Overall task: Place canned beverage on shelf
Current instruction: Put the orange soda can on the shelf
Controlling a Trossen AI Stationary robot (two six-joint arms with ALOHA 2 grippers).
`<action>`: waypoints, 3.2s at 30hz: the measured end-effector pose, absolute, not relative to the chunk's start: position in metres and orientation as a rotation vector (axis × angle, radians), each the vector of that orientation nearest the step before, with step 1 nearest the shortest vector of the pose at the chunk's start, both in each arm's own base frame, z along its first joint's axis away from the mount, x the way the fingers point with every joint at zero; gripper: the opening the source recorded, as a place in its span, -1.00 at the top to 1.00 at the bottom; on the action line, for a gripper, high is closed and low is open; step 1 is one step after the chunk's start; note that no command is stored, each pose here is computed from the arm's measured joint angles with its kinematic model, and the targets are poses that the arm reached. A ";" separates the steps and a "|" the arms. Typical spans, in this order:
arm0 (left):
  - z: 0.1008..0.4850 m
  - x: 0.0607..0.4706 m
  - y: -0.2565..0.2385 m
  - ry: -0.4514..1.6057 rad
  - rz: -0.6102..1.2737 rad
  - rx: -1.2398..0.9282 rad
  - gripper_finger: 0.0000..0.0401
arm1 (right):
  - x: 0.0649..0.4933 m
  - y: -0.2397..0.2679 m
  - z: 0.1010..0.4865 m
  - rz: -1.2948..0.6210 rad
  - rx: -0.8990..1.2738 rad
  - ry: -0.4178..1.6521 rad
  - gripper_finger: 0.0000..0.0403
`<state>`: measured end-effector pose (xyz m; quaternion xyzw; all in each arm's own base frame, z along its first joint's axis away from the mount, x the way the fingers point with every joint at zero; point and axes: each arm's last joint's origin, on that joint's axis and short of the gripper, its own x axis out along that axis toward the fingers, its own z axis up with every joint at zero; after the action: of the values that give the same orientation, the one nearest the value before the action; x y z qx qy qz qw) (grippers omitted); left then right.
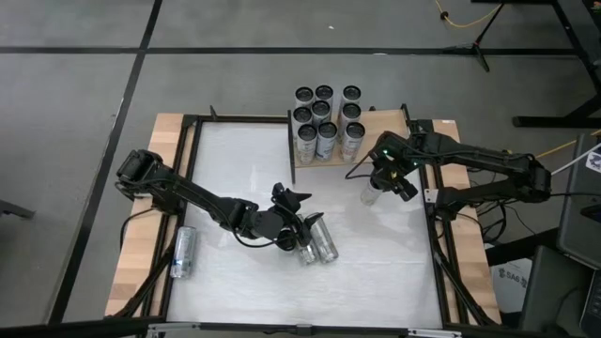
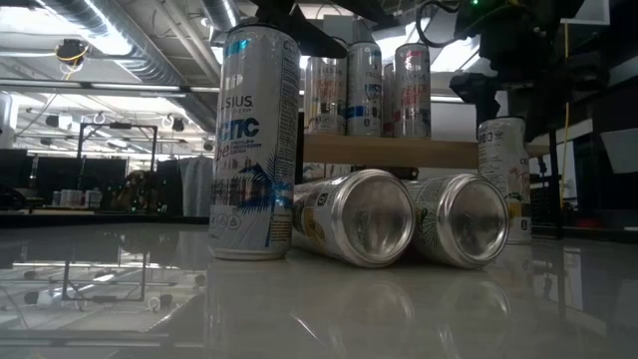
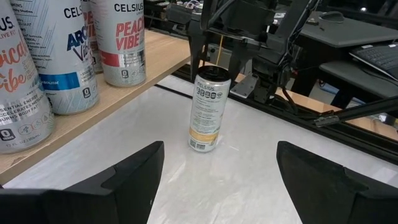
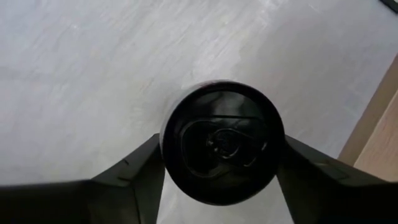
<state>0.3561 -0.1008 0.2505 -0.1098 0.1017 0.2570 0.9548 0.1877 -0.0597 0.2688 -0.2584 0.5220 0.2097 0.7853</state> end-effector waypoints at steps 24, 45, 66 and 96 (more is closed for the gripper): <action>0.250 0.357 -0.098 0.206 0.530 -0.223 -0.53 | 0.188 -0.061 0.272 0.097 -0.099 1.197 -0.26; 0.250 0.359 -0.091 0.204 0.549 -0.226 -0.53 | 0.182 -0.059 0.361 0.042 -0.158 1.052 -0.27; 0.250 0.359 -0.091 0.204 0.549 -0.226 -0.52 | 0.172 -0.062 0.421 -0.113 -0.249 1.097 -0.27; 0.249 0.359 -0.087 0.222 0.564 -0.214 -0.53 | 0.179 -0.150 0.415 -0.190 -0.160 1.109 -0.27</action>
<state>0.3591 -0.0865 0.2486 -0.1054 0.1091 0.2772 0.9488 0.1789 -0.1503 0.4153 -0.0758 0.5251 -0.0899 0.8429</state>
